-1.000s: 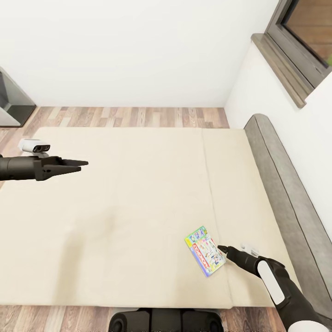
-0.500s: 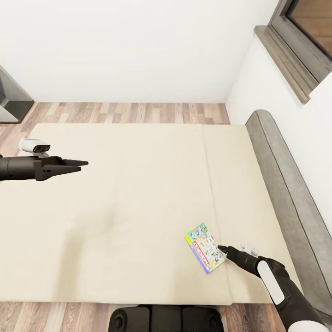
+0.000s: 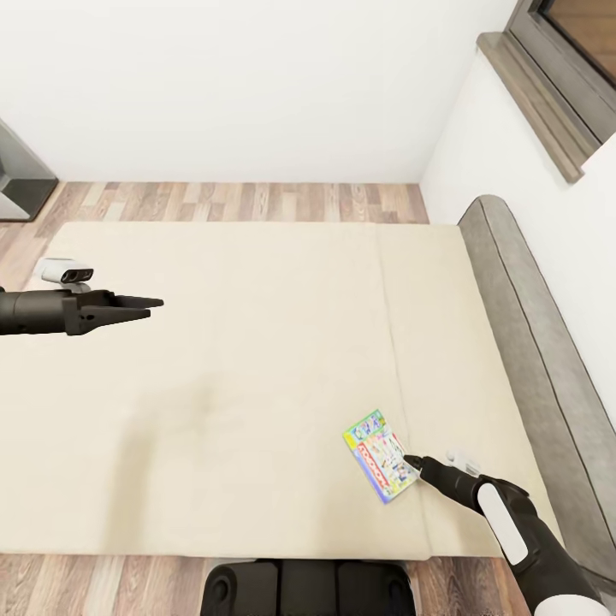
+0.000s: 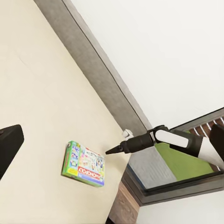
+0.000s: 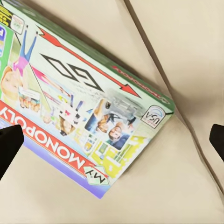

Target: Put all the toys in the child's room - the three board games (two on the bed and one on the table), the two jigsaw puzzles on the table, and the tennis ball on the table - inside the toy box on the table in the child's room.

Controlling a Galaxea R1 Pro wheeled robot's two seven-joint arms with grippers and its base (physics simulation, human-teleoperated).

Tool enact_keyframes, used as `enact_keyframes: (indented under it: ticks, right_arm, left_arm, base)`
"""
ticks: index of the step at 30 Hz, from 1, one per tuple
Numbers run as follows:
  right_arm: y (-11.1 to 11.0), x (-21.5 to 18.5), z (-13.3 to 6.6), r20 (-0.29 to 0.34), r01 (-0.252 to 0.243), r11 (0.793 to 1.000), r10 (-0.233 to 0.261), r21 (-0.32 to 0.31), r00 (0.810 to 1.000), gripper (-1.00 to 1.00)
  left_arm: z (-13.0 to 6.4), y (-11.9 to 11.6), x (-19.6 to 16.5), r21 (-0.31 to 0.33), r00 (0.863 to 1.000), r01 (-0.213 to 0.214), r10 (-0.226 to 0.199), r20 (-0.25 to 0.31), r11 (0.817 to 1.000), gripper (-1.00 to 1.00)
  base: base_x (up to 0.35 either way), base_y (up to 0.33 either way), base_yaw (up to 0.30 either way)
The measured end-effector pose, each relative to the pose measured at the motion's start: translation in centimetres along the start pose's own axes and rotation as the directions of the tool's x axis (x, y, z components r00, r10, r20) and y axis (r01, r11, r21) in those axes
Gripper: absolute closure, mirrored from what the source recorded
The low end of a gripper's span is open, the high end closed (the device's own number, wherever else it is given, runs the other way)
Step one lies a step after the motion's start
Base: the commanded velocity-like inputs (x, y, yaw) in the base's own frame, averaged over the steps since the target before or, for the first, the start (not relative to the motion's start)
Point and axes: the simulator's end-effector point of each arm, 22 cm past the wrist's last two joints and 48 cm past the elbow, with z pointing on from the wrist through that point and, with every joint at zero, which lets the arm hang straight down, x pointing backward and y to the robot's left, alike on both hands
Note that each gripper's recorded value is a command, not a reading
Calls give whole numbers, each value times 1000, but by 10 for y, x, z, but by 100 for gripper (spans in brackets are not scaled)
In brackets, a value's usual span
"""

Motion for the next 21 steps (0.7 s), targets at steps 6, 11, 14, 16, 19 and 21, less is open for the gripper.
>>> enact_keyframes:
  ticks: [6, 11, 14, 16, 19, 21]
  right_arm:
    - [1, -4, 3, 3, 0, 1000, 0, -2, 1000, -100]
    - [10, -19, 6, 18, 10, 1000, -10, -19, 1000, -100]
    - [11, -22, 7, 20, 14, 1000, -13, -21, 1000, -100]
    - [9, -24, 7, 22, 16, 1000, -16, -19, 1000, -100]
    - [8, -26, 8, 24, 19, 1000, -18, -17, 1000, -100]
    - [7, -29, 8, 27, 20, 1000, -20, -16, 999, -100]
  left_arm:
    - [2, 5, 4, 0, 1000, 9, -9, -3, 1000, -100]
    - [2, 9, 6, -2, 1000, 16, -16, -5, 1000, -100]
    - [3, 11, 8, -3, 1000, 20, -20, -4, 1000, -100]
    - [3, 13, 8, -3, 1000, 23, -23, -4, 1000, -100]
    - [4, 15, 10, -3, 1000, 27, -27, -6, 1000, -100]
    - [4, 17, 11, -4, 1000, 30, -30, -7, 1000, -100]
  base:
    - [0, 0, 0]
    - [0, 0, 0]
    - [0, 0, 0]
    - [0, 0, 0]
    - [0, 0, 0]
    - [0, 0, 0]
